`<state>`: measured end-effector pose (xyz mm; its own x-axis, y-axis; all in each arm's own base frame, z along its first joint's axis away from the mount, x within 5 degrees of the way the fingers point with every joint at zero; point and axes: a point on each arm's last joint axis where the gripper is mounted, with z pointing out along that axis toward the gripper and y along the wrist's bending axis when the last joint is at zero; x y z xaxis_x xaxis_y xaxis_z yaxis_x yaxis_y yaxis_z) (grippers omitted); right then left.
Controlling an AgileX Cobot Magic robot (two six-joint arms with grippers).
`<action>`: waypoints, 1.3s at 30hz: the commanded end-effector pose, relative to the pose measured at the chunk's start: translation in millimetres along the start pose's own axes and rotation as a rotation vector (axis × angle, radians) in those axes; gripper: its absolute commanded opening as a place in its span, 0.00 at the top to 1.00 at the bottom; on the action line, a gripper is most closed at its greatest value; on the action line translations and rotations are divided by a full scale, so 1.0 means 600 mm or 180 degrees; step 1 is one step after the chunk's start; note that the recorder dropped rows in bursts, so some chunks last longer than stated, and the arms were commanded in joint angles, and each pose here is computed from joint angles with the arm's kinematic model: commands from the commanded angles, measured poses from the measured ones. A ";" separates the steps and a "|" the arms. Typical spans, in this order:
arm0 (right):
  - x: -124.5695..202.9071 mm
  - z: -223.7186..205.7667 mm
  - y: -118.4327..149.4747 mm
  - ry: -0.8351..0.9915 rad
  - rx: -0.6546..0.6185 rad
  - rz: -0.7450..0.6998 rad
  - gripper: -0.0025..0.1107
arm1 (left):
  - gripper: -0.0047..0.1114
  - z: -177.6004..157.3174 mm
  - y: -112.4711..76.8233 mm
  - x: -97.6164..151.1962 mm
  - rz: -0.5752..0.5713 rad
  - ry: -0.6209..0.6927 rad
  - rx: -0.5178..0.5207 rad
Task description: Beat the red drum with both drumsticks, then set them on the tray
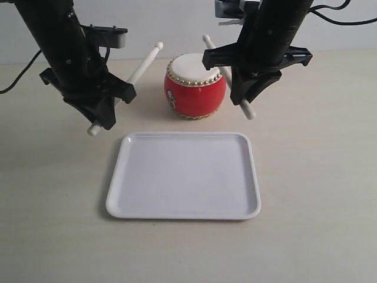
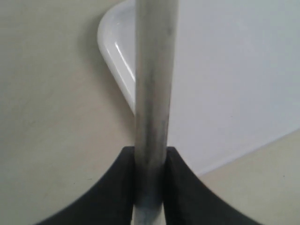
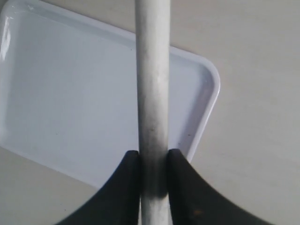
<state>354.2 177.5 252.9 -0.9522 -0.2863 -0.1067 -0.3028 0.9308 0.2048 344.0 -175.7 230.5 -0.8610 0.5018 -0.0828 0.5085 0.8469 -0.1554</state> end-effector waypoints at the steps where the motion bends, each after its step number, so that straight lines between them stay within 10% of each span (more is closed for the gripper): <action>1: -0.005 0.006 0.004 0.0006 -0.0111 0.0058 0.98 | 0.96 0.016 0.010 0.001 -0.0033 0.0128 0.0071; 24: 0.007 -0.049 0.007 -0.0261 0.0011 -0.0091 0.98 | 0.96 0.025 0.008 -0.006 0.0085 0.0091 0.0175; 33: 0.025 0.106 -0.005 0.0647 -0.0179 0.0115 0.98 | 0.96 0.025 0.005 -0.005 0.0075 0.0094 0.0219; 39: 0.003 0.009 0.002 0.0053 -0.0117 -0.0067 0.98 | 0.96 0.013 -0.001 -0.015 0.0176 0.0000 0.0207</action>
<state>350.0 183.3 209.2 -0.9540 -0.2984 0.0296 -0.2822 0.9269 0.2475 349.4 -177.6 214.3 -0.8424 0.5355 -0.0593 0.5349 0.8180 -0.2115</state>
